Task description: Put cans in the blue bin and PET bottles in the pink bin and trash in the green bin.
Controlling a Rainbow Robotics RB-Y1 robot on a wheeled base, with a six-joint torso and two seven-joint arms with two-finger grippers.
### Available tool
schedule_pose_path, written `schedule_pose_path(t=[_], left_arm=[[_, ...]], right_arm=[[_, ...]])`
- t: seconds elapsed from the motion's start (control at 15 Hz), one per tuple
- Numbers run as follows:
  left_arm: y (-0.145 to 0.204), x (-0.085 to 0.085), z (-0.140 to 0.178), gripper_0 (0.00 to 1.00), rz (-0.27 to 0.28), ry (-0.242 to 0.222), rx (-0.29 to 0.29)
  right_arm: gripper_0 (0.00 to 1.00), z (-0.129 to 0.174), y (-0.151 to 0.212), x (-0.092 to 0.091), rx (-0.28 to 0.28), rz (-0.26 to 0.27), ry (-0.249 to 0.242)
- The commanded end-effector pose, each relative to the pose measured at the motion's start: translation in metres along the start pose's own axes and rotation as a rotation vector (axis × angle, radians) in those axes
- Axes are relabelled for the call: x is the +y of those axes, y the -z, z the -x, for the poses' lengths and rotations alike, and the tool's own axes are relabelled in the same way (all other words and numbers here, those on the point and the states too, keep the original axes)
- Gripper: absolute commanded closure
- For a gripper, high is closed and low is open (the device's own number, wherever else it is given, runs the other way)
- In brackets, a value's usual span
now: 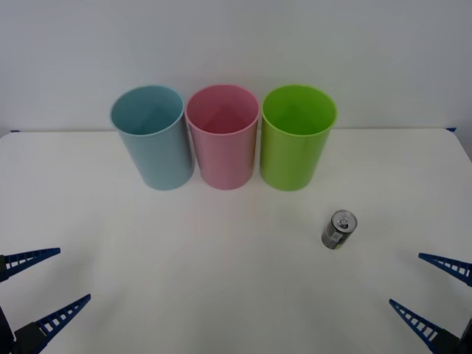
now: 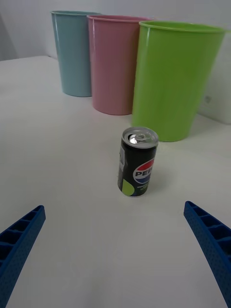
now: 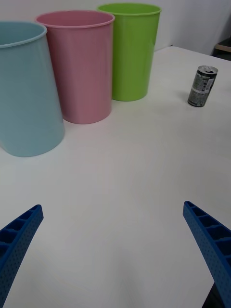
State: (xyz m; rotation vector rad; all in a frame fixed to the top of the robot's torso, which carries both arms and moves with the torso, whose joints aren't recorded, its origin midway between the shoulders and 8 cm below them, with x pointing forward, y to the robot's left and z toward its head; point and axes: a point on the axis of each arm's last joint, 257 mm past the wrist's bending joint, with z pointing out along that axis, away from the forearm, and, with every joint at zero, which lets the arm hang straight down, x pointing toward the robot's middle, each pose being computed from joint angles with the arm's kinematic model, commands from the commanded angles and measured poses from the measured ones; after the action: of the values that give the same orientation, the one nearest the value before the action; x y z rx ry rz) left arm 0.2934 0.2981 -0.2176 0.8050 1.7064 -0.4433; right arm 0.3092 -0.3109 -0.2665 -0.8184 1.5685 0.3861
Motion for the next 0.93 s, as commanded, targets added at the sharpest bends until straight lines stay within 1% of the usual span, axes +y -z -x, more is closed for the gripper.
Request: schedule_pose_path(t=[0.07,0.2,0.27,0.67,0.8,0.93], left_arm=[[0.0,0.0,0.0,0.0,0.0,0.0,0.0],[0.0,0.0,0.0,0.0,0.0,0.0,0.0],[0.0,0.0,0.0,0.0,0.0,0.0,0.0],[0.0,0.0,0.0,0.0,0.0,0.0,0.0],[0.0,0.0,0.0,0.0,0.0,0.0,0.0],[0.0,0.0,0.0,0.0,0.0,0.0,0.0]], right_arm=[[0.0,-0.016,-0.008,-0.011,-0.005,-0.024,0.0],[0.0,-0.022,-0.019,-0.01,-0.01,-0.014,-0.017],[0.0,-0.024,-0.024,-0.011,-0.011,-0.021,-0.026],[0.0,-0.03,-0.063,-0.013,-0.021,-0.088,-0.059],[0.0,-0.03,-0.073,-0.01,-0.032,-0.105,-0.064],[0.0,-0.027,-0.082,-0.008,-0.054,-0.129,-0.081]])
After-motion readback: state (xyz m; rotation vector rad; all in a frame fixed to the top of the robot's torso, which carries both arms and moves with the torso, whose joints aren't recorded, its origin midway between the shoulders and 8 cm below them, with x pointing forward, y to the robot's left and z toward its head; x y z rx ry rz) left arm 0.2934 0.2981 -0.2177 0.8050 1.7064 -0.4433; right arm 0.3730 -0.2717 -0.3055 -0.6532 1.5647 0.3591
